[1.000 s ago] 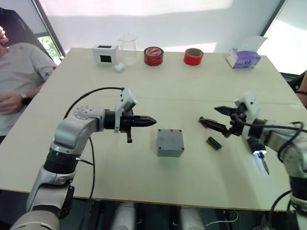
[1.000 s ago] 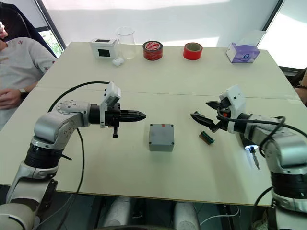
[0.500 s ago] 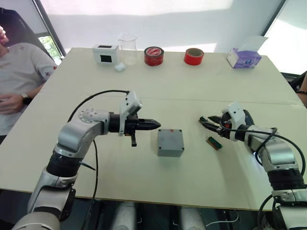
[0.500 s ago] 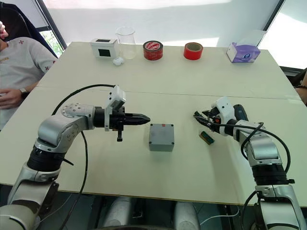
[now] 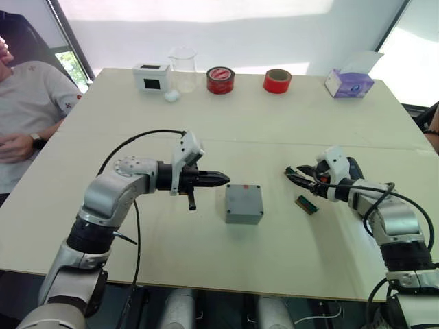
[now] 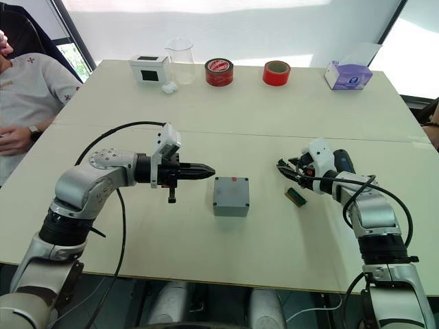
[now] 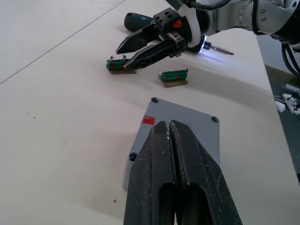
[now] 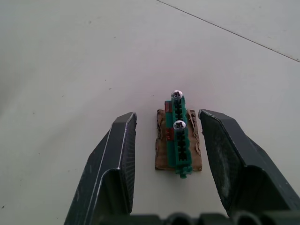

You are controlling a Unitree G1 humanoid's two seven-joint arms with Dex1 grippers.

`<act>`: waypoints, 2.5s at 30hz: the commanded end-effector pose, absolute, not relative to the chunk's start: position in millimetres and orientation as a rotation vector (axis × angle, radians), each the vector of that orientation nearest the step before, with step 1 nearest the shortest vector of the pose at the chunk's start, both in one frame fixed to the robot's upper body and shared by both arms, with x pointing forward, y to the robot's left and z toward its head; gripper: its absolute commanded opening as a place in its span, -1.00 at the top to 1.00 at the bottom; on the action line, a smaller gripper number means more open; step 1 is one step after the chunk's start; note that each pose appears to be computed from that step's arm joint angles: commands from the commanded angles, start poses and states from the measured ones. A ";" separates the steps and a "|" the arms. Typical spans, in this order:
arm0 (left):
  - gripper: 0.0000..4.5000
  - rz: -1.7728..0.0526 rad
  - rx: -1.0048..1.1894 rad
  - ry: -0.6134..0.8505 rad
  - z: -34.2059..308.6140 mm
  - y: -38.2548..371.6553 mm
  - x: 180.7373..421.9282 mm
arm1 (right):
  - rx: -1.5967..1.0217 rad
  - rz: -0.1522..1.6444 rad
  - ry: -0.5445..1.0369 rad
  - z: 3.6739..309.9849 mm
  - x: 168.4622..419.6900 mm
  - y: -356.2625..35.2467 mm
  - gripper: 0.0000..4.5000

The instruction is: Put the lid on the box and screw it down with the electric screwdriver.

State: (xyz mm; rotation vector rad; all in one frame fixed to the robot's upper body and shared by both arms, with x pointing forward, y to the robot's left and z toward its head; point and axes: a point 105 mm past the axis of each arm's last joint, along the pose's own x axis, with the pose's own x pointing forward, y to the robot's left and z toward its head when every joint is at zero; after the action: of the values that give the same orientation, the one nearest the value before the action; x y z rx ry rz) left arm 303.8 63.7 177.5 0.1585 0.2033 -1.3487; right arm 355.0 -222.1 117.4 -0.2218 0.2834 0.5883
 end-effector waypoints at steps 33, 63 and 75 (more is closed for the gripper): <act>1.00 -1.378 0.199 0.180 181.2 60.7 304.0 | -0.170 0.526 0.153 148.6 352.2 -224.1 0.99; 1.00 -1.323 0.181 0.234 169.4 78.6 302.1 | -0.212 0.830 0.097 161.6 283.7 -129.4 0.99; 1.00 -1.329 0.189 0.233 169.1 76.6 302.9 | -0.231 0.821 0.111 152.1 288.4 -133.4 0.99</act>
State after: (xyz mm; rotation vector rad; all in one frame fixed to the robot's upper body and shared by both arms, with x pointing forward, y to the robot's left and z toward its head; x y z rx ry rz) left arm 304.1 79.9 157.4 0.1714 0.2829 -1.3121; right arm 289.1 -133.9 143.3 -0.2095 0.1516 0.8148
